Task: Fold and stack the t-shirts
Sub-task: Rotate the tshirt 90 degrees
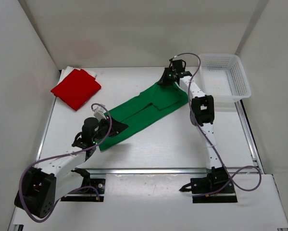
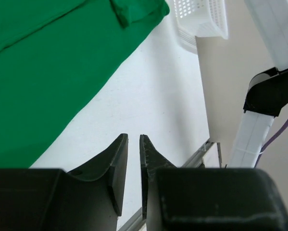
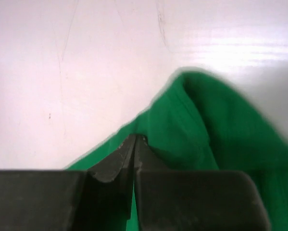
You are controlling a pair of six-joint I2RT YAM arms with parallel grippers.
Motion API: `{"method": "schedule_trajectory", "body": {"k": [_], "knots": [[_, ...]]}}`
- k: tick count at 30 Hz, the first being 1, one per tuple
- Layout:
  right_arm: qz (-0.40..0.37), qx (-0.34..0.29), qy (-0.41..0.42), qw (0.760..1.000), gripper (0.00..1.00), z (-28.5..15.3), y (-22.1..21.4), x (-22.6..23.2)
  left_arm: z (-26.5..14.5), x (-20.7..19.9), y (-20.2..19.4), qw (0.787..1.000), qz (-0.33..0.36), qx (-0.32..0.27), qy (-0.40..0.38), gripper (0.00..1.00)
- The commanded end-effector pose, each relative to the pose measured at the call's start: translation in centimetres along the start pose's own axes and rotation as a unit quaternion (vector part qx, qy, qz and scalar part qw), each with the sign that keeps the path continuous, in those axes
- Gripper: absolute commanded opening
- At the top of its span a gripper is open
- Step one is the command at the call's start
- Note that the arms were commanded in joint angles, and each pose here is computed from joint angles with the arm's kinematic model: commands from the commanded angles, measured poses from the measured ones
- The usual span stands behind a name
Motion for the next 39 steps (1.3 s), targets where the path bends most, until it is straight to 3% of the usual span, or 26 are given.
{"method": "schedule_trajectory", "body": {"k": [1,2,5,8,15,17,19,20,21,22,23,24,26,30,39], "knots": [[0.019,-0.018,0.091,0.996,0.00,-6.0,4.8,3.1,-0.8,1.6,0.1,0.999,0.011,-0.001,0.035,0.28],[-0.001,-0.027,0.089,0.996,0.00,-6.3,4.8,3.3,-0.9,1.5,-0.3,0.999,0.009,0.008,0.030,0.28],[-0.089,-0.086,0.093,0.988,0.07,-12.9,8.9,8.3,-1.1,2.3,-0.2,0.999,0.014,0.004,0.052,0.29],[-0.139,-0.108,0.063,0.982,0.14,-18.1,10.4,11.6,-1.2,2.3,0.3,0.998,0.016,0.000,0.052,0.31],[-0.188,-0.034,-0.007,0.982,0.04,-23.8,6.2,16.2,-0.8,2.1,0.2,0.998,0.030,0.031,0.053,0.33],[-0.213,-0.054,-0.034,0.975,0.02,-27.0,5.8,17.9,-0.5,1.8,-0.1,0.998,0.031,0.043,0.045,0.33],[-0.233,-0.025,-0.069,0.970,0.00,-27.7,3.7,16.9,-0.4,1.5,-0.9,0.997,0.034,0.059,0.032,0.33],[-0.242,-0.088,-0.080,0.963,0.00,-31.2,4.6,17.8,-0.3,1.1,-1.2,0.997,0.038,0.062,0.025,0.33],[-0.248,-0.069,-0.102,0.961,0.00,-32.0,1.8,15.7,-0.3,1.4,-1.5,0.997,0.039,0.060,0.028,0.34],[-0.232,-0.060,-0.106,0.965,0.04,-29.3,-1.1,13.0,-0.2,0.9,-1.6,0.997,0.041,0.060,0.022,0.33],[-0.216,-0.121,-0.071,0.966,0.03,-31.2,-0.2,12.5,-0.1,0.7,-1.9,0.997,0.044,0.060,0.014,0.33],[-0.166,-0.081,-0.082,0.979,0.02,-29.6,-2.9,8.6,0.0,0.5,-1.9,0.997,0.039,0.060,0.011,0.33],[-0.136,-0.076,-0.066,0.986,0.00,-27.2,-7.0,5.8,0.4,-0.2,-2.5,0.996,0.050,0.076,0.003,0.33],[-0.080,-0.020,-0.074,0.994,0.00,-23.6,-10.0,1.4,0.5,-0.5,-2.9,0.995,0.054,0.085,-0.006,0.33],[-0.035,0.029,-0.089,0.995,0.00,-18.1,-13.2,-3.0,0.8,-0.2,-2.7,0.995,0.051,0.082,-0.001,0.33]]}}
Point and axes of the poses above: each gripper's point midway between its finger pads, its own z axis out along the fingers, its own x axis along the line the jaws close on, y = z × x, the point moved 8 cm from there along -z, back along the fingers, and after that the axes turned 6 degrees about -z, right-handed, at the moved point
